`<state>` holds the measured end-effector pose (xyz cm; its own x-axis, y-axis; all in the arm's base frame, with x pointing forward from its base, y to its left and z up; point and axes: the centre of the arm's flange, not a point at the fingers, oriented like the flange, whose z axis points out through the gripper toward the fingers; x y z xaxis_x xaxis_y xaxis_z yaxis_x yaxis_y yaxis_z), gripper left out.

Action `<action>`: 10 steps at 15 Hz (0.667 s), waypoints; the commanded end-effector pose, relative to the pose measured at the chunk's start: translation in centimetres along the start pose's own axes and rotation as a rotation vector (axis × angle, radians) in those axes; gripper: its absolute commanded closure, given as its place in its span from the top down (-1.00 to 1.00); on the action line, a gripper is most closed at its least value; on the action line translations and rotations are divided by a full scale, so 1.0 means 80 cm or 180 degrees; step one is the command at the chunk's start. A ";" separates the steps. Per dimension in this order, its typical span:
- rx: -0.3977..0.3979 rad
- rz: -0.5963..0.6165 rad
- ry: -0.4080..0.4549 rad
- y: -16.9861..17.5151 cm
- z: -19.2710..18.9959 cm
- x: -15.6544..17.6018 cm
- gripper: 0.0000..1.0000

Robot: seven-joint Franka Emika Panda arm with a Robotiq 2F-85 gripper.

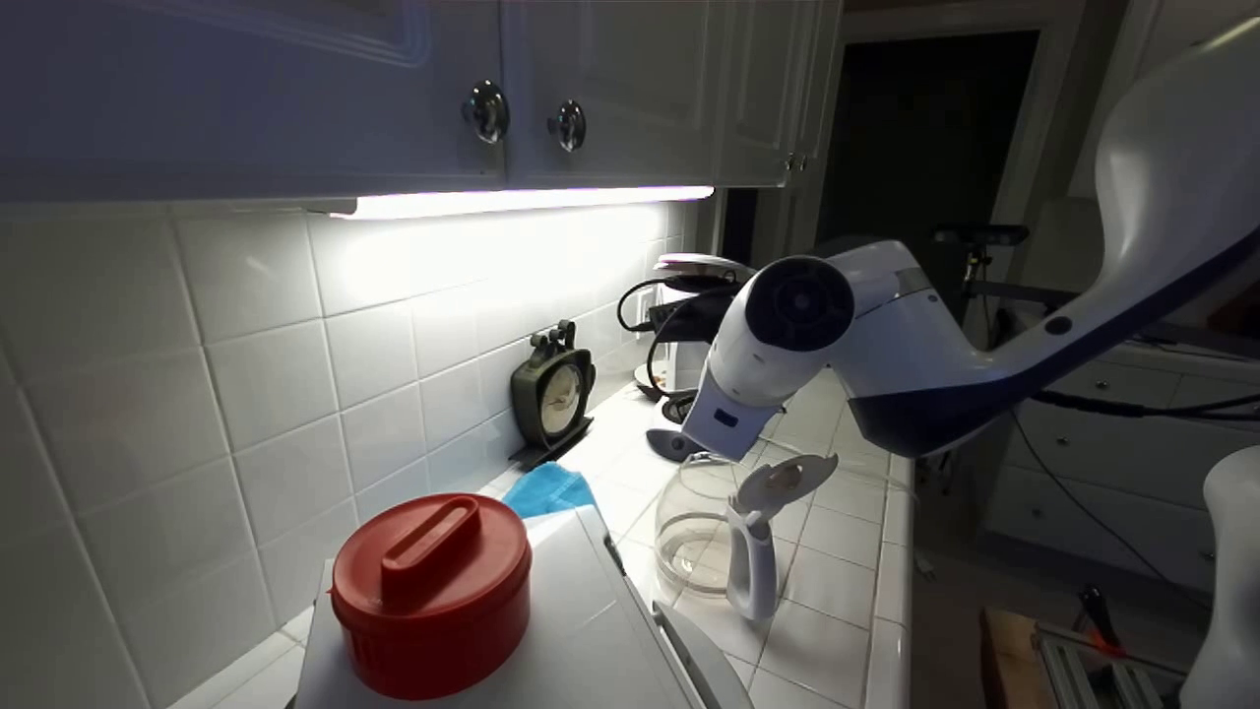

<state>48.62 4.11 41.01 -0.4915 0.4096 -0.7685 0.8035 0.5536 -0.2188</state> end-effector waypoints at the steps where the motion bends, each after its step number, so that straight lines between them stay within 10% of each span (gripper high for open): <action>1: -0.0074 0.0174 0.0044 0.006 -0.006 -0.005 -0.92; 10: -0.0288 0.0437 0.0233 0.032 -0.024 0.003 -0.91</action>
<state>49.50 5.93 41.22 -0.4110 0.4841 -0.7725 0.8312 0.5469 -0.0995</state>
